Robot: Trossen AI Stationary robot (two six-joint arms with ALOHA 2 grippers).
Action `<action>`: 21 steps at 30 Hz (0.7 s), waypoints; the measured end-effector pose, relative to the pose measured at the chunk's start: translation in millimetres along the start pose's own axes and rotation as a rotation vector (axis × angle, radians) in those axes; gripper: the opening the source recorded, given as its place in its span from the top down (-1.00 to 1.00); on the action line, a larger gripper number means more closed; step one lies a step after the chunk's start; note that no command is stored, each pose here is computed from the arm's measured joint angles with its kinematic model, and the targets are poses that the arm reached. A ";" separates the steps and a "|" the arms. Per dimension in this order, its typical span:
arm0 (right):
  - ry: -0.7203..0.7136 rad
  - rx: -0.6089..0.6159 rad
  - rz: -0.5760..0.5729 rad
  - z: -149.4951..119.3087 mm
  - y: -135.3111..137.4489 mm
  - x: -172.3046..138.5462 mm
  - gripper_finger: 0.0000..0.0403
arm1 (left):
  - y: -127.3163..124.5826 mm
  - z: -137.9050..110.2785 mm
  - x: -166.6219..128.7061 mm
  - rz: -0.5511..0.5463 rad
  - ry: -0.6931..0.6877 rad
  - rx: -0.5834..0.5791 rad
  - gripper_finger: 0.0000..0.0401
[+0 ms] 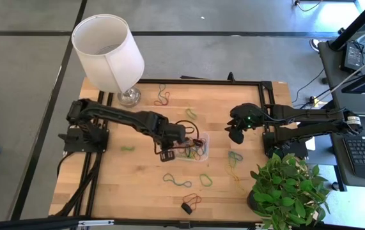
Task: Pick and place rubber bands into bin
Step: Put the red rubber band into the transparent bin
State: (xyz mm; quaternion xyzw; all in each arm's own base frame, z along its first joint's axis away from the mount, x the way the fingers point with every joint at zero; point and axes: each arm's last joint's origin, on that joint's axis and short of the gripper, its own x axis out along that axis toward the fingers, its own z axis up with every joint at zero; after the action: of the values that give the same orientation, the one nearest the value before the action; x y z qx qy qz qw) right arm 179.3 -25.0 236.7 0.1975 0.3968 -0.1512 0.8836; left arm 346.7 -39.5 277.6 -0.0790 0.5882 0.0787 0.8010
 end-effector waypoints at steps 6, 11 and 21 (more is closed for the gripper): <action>-0.001 0.022 0.001 0.1 0.1 0.0 0.18 | 0.0 0.9 31.6 0.032 0.035 0.060 0.99; -0.004 0.026 0.002 0.4 0.2 -0.1 0.18 | -4.4 8.4 61.5 0.022 0.042 0.142 0.99; -0.005 0.037 0.003 0.5 0.3 -0.1 0.18 | -8.6 10.0 92.8 0.033 0.089 0.162 0.95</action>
State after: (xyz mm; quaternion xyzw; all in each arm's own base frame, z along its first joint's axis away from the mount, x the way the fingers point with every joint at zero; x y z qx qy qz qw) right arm 179.7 -24.9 237.1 0.2141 0.3911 -0.1578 0.8811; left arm 385.4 -42.7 192.2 -0.0077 0.6288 0.0406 0.7765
